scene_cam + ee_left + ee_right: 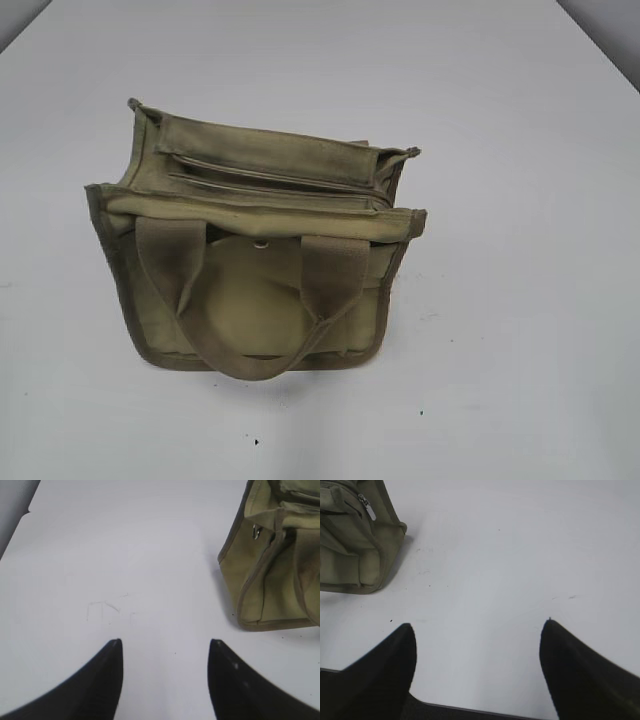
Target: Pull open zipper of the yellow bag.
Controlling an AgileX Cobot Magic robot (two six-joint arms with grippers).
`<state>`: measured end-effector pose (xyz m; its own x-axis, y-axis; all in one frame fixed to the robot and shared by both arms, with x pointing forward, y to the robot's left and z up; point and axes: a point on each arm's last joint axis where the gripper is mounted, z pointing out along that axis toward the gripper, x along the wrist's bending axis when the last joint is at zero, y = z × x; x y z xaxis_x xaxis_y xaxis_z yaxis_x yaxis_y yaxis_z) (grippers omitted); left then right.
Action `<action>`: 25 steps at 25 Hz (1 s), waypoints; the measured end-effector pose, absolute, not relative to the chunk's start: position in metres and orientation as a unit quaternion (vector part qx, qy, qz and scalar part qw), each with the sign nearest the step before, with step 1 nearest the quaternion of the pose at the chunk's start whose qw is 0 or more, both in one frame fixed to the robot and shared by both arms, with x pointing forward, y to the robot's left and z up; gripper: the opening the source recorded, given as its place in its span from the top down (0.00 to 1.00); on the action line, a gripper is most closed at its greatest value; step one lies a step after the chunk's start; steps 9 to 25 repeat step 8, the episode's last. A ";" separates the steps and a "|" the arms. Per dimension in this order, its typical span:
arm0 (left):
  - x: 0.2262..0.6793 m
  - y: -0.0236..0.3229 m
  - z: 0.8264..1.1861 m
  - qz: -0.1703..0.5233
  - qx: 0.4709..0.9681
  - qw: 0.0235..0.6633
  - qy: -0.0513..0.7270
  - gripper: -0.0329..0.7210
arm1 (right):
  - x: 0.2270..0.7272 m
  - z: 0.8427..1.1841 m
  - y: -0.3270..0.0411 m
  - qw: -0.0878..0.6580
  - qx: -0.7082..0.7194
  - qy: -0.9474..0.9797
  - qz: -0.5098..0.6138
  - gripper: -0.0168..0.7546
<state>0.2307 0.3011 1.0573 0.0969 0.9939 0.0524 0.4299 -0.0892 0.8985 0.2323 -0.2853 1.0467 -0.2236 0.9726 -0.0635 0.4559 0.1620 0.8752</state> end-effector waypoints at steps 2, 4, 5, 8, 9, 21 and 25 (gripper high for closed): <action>0.231 0.301 1.057 0.373 0.637 0.378 0.559 0.40 | 0.232 1.047 -0.285 0.339 0.523 0.683 0.381 0.21; 0.231 0.301 1.057 0.373 0.637 0.378 0.559 0.40 | 0.232 1.047 -0.285 0.339 0.523 0.683 0.381 0.21; 0.231 0.301 1.057 0.373 0.637 0.378 0.559 0.40 | 0.232 1.047 -0.285 0.339 0.523 0.683 0.381 0.21; 0.231 0.301 1.057 0.373 0.637 0.378 0.559 0.40 | 0.232 1.047 -0.285 0.339 0.523 0.683 0.381 0.21; 0.231 0.301 1.057 0.373 0.637 0.378 0.559 0.40 | 0.232 1.047 -0.285 0.339 0.523 0.683 0.381 0.21; 0.231 0.301 1.057 0.373 0.637 0.378 0.559 0.40 | 0.232 1.047 -0.285 0.339 0.523 0.683 0.381 0.21; 0.231 0.301 1.057 0.373 0.637 0.378 0.559 0.40 | 0.232 1.047 -0.285 0.339 0.523 0.683 0.381 0.21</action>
